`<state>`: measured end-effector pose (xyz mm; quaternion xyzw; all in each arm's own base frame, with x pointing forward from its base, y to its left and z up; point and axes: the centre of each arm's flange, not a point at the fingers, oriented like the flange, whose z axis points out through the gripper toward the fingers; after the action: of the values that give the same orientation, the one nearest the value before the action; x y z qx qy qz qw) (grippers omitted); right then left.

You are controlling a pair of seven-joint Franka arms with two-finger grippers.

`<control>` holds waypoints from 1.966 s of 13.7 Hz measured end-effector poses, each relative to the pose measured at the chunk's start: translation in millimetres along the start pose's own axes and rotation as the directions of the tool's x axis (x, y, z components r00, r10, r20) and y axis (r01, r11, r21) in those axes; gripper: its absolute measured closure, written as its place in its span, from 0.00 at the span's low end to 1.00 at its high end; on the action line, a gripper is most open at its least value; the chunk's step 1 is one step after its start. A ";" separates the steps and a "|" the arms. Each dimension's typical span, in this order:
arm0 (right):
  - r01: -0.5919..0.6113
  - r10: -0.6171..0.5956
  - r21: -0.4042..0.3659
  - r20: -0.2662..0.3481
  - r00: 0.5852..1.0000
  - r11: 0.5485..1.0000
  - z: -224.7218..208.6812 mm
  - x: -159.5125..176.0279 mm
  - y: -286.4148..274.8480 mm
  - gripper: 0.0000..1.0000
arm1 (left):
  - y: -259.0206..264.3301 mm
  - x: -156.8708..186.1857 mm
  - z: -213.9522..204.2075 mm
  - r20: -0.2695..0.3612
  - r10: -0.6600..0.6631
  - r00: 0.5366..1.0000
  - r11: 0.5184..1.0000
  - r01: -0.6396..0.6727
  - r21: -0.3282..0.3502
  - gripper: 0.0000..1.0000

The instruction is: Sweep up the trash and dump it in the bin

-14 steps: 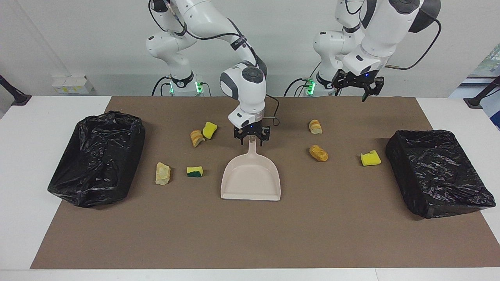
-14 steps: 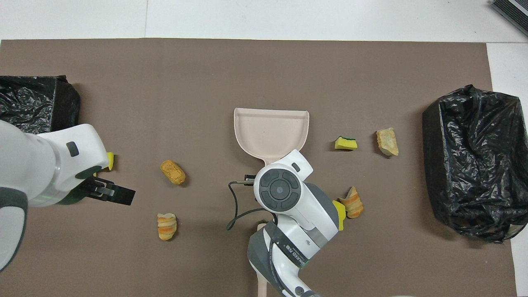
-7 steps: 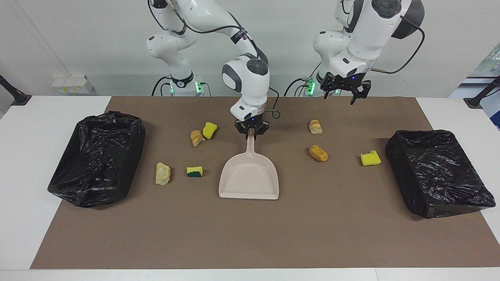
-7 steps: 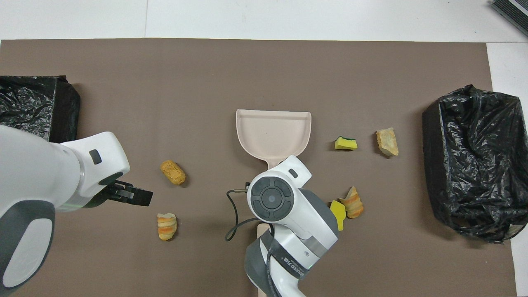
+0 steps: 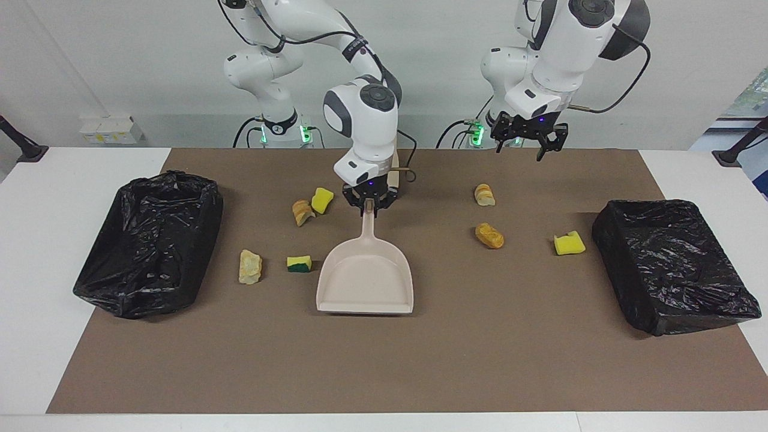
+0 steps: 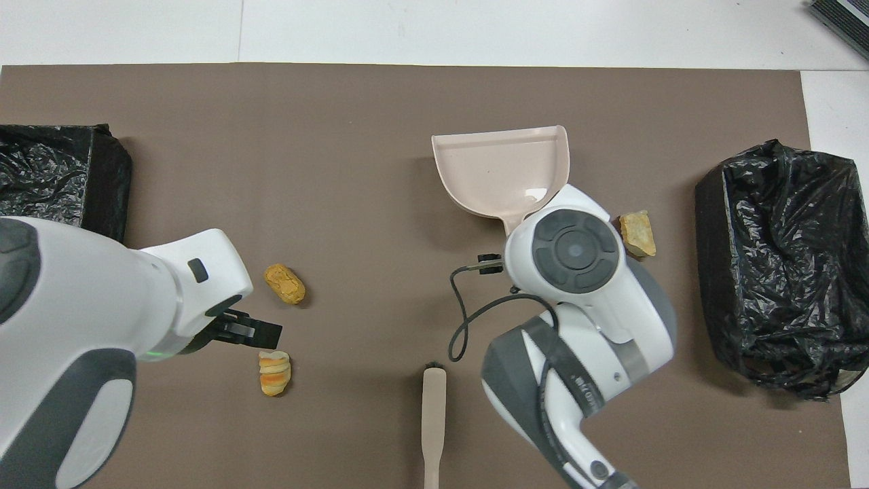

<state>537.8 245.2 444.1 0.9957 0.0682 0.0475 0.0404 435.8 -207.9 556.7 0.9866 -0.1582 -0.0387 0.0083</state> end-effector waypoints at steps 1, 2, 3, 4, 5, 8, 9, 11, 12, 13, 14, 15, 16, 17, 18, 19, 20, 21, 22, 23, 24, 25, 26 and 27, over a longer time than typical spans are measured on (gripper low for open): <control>0.063 -0.063 -0.002 -0.002 0.998 0.998 -1.0 5.8 22.9 0.67 | 15.0 -2.4 5.6 0.007 0.000 1.000 1.000 0.000 -0.005 0.00; 0.111 -0.111 -0.004 0.002 0.994 0.994 1.1 10.1 41.3 0.67 | 28.5 -4.3 12.3 0.011 -0.006 1.000 1.000 0.006 -0.023 0.00; 0.160 -0.160 -0.007 0.008 0.987 0.987 4.3 13.6 59.3 0.67 | 43.9 -5.9 21.4 0.008 -0.019 1.000 0.999 0.019 -0.046 0.00; 0.217 -0.217 -0.008 0.017 0.976 0.976 8.9 16.6 79.0 0.67 | 63.0 -9.2 33.0 0.006 -0.031 1.000 0.998 0.031 -0.061 0.00; 0.281 -0.281 -0.007 0.026 0.959 0.960 13.5 18.9 97.3 0.67 | 83.2 -14.6 44.4 0.007 -0.039 0.999 0.997 0.039 -0.062 0.00; 0.503 -0.503 0.022 0.037 0.863 0.864 23.8 22.7 141.5 0.67 | 155.0 -44.2 84.2 0.007 -0.062 0.998 0.997 0.063 -0.051 0.00; 0.548 -0.549 0.025 0.039 0.835 0.836 25.4 23.0 151.2 0.67 | 177.7 -57.8 100.6 0.010 -0.063 0.998 0.997 0.063 -0.046 0.00; 0.636 -0.637 0.033 0.043 0.770 0.771 27.3 22.3 160.3 0.67 | 219.4 -88.4 139.0 0.003 -0.070 0.998 0.997 0.070 -0.041 0.00; 0.669 -0.670 0.047 0.057 0.740 0.742 28.9 20.1 161.1 0.67 | 236.6 -104.1 156.7 -0.005 -0.068 0.998 0.997 0.068 -0.042 0.00; 0.687 -0.689 0.063 0.073 0.721 0.724 30.7 17.5 160.9 0.67 | 249.4 -117.5 170.2 -0.006 -0.059 0.998 0.997 0.059 -0.039 0.00; 0.703 -0.707 0.077 0.088 0.702 0.707 32.1 15.1 160.6 0.67 | 260.0 -129.2 182.1 0.002 -0.054 0.999 0.998 0.054 -0.031 0.00; 0.729 -0.734 0.088 0.099 0.672 0.679 32.9 13.3 160.3 0.67 | 269.7 -139.8 192.6 0.012 -0.052 0.999 0.998 0.052 -0.022 0.00; 0.766 -0.772 0.095 0.105 0.627 0.636 33.1 12.0 159.4 0.67 | 279.7 -151.4 202.7 0.016 -0.046 0.999 0.999 0.046 -0.015 0.00; 0.801 -0.807 0.100 0.108 0.581 0.590 32.8 11.3 157.5 0.67 | 288.1 -162.7 211.0 0.017 -0.038 0.999 0.999 0.038 -0.012 0.00; 0.825 -0.831 0.104 0.109 0.545 0.555 32.6 10.2 154.8 0.67 | 292.0 -169.6 216.2 0.018 -0.033 0.999 0.999 0.033 -0.009 0.00; 0.842 -0.848 0.109 0.111 0.518 0.528 33.0 8.0 150.9 0.67 | 293.7 -173.8 219.5 0.019 -0.027 0.999 1.000 0.027 -0.006 0.00; 0.853 -0.859 0.111 0.115 0.498 0.510 33.5 5.1 145.9 0.67 | 294.2 -176.5 222.2 0.020 -0.025 0.999 1.000 0.025 -0.004 0.00; 0.867 -0.872 0.111 0.121 0.474 0.486 33.8 2.0 140.8 0.67 | 294.2 -179.2 226.5 0.025 -0.024 0.999 1.000 0.024 0.002 0.00; 0.881 -0.886 0.111 0.124 0.446 0.459 33.3 -0.4 137.0 0.67 | 294.2 -181.8 232.6 0.030 -0.027 0.999 1.000 0.027 0.009 0.01; 0.894 -0.899 0.111 0.124 0.421 0.434 32.2 -2.2 133.1 0.67 | 294.9 -183.4 238.8 0.035 -0.035 0.999 0.999 0.034 0.014 0.04; 0.904 -0.908 0.109 0.126 0.399 0.413 30.8 -3.4 127.6 0.67 | 296.1 -184.0 244.3 0.036 -0.045 0.998 0.999 0.045 0.016 0.04; 0.917 -0.918 0.100 0.134 0.373 0.387 29.0 -4.1 120.3 0.67 | 296.6 -183.6 247.2 0.038 -0.051 0.998 0.999 0.051 0.018 0.13; 0.929 -0.927 0.089 0.146 0.346 0.360 26.9 -4.9 110.5 0.67 | 296.3 -182.7 247.9 0.039 -0.054 0.998 0.998 0.053 0.018 0.25; 0.940 -0.935 0.078 0.156 0.319 0.333 24.6 -6.0 99.9 0.67 | 295.9 -180.8 246.5 0.037 -0.057 0.998 0.998 0.057 0.015 0.43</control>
<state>547.5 143.9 427.9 0.7726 0.6260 -0.0701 0.0792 153.0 -433.4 332.7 0.9899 -0.1304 -0.0564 -0.0027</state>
